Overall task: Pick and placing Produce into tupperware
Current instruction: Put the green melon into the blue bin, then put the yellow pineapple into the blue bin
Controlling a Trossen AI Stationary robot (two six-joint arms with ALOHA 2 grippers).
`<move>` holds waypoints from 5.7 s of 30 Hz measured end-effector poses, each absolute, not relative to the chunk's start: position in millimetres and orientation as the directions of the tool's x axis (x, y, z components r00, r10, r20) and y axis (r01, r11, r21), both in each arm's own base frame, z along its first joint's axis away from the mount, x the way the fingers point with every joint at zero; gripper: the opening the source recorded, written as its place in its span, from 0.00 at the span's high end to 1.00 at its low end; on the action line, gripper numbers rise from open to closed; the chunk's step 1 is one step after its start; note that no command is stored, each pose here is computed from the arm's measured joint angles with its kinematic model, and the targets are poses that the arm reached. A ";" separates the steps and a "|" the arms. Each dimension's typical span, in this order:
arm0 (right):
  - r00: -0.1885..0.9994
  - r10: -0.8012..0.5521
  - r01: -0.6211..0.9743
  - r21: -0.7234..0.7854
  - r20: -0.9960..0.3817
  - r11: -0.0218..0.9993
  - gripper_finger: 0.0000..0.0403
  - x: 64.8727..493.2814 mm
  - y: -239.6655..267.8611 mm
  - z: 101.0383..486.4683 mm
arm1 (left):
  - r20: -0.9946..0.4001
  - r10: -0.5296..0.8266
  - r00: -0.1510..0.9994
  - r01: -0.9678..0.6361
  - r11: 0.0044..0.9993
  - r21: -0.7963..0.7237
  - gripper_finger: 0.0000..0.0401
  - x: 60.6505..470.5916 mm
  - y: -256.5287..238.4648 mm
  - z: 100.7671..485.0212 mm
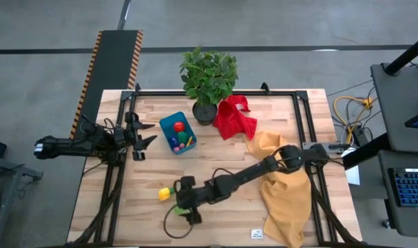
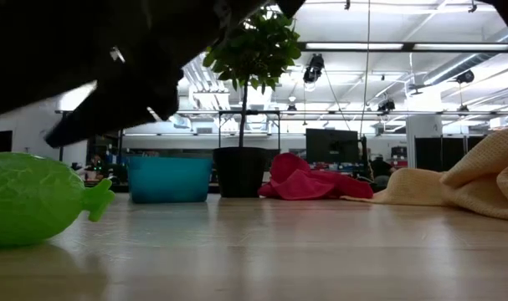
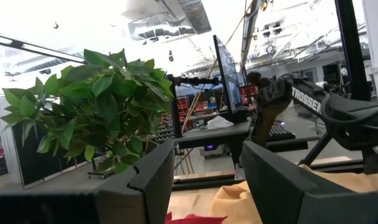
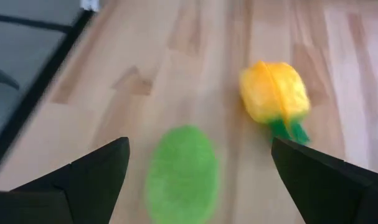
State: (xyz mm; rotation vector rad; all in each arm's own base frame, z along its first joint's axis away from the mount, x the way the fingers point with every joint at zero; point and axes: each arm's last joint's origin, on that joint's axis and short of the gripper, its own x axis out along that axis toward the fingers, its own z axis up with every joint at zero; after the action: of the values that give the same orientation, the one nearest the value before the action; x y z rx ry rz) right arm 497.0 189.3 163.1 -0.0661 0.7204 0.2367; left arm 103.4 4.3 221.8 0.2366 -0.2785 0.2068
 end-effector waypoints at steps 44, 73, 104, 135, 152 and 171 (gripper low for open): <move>0.604 0.233 -0.302 0.052 -0.762 0.952 0.15 498.8 188.7 129.2 | 0.298 0.161 0.941 -0.227 0.953 0.202 0.57 102.8 4.1 222.2; 0.604 0.234 -0.306 0.049 -0.762 0.951 0.45 499.2 187.6 129.2 | 0.298 0.161 0.941 -0.227 0.953 0.202 0.57 102.8 4.1 222.1; 0.677 -0.122 -0.083 -0.241 -0.726 0.967 0.46 537.6 44.7 229.2 | 0.311 0.154 0.938 -0.223 0.954 0.201 0.57 101.1 3.9 223.0; 0.542 -0.221 0.110 -0.193 -0.811 0.975 0.42 527.5 -44.7 218.2 | 0.316 0.154 0.936 -0.224 0.954 0.200 0.57 100.3 3.9 223.5; 0.579 0.020 -0.007 0.020 -0.815 1.000 0.20 524.1 -24.1 232.1 | 0.318 0.152 0.936 -0.223 0.954 0.199 0.57 100.2 3.9 223.7; 0.725 0.130 -0.246 -0.078 -0.676 0.966 0.39 468.9 91.9 339.0 | 0.328 0.113 0.938 -0.174 0.971 0.162 0.57 99.5 2.8 224.7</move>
State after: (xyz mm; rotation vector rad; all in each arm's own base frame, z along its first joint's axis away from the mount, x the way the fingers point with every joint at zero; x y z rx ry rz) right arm 468.9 91.9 339.0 -0.1666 0.7311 0.2087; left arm 99.5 2.8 224.7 0.1911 -0.3229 0.1474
